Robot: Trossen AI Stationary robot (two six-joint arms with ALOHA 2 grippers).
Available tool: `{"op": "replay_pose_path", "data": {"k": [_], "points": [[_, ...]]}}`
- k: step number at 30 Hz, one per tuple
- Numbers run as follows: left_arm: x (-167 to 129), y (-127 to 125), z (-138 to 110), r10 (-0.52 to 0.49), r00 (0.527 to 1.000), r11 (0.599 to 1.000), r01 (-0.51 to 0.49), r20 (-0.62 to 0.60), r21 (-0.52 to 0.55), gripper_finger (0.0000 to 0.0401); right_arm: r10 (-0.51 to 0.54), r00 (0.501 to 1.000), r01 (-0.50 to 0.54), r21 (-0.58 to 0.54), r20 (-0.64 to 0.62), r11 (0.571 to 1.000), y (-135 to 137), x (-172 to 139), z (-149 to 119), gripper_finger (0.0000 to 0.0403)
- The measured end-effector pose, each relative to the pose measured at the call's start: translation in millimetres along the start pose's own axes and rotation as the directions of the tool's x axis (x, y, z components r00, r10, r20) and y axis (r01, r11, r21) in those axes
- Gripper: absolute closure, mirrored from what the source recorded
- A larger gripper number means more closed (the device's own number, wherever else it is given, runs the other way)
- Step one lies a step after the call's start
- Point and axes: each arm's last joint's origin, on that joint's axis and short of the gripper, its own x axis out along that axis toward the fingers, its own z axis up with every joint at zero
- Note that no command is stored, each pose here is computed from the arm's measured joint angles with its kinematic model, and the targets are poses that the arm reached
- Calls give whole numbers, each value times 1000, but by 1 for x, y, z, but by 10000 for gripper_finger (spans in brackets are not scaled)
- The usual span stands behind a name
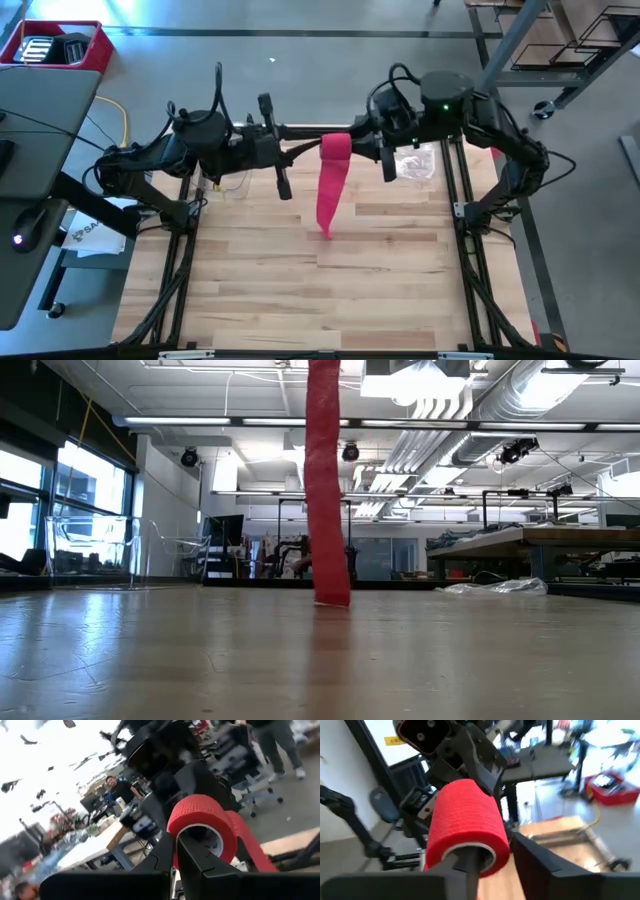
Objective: Roll bandage
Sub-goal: Roll the red bandage
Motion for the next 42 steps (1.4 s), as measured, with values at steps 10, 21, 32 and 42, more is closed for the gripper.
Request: {"op": "replay_pose_path", "data": {"k": [10, 21, 32, 42], "points": [[-2, 8, -2, 71, 997, 938, -79, -36, -338, 335, -177, 979, 202, -526, 99, 826, 23, 0, 5, 387], [7, 18, -9, -25, 999, 823, 43, 39, -566, 316, -209, 957, 276, -857, 202, 434, 57, -3, 9, 379], [19, 18, -8, -109, 980, 821, 182, 166, -541, 332, -201, 950, 301, -874, 239, 382, 68, -6, 11, 377], [19, 20, -6, -80, 980, 944, 134, 183, -302, 385, -204, 949, 315, -660, 242, 682, 67, -11, 13, 275]]}}
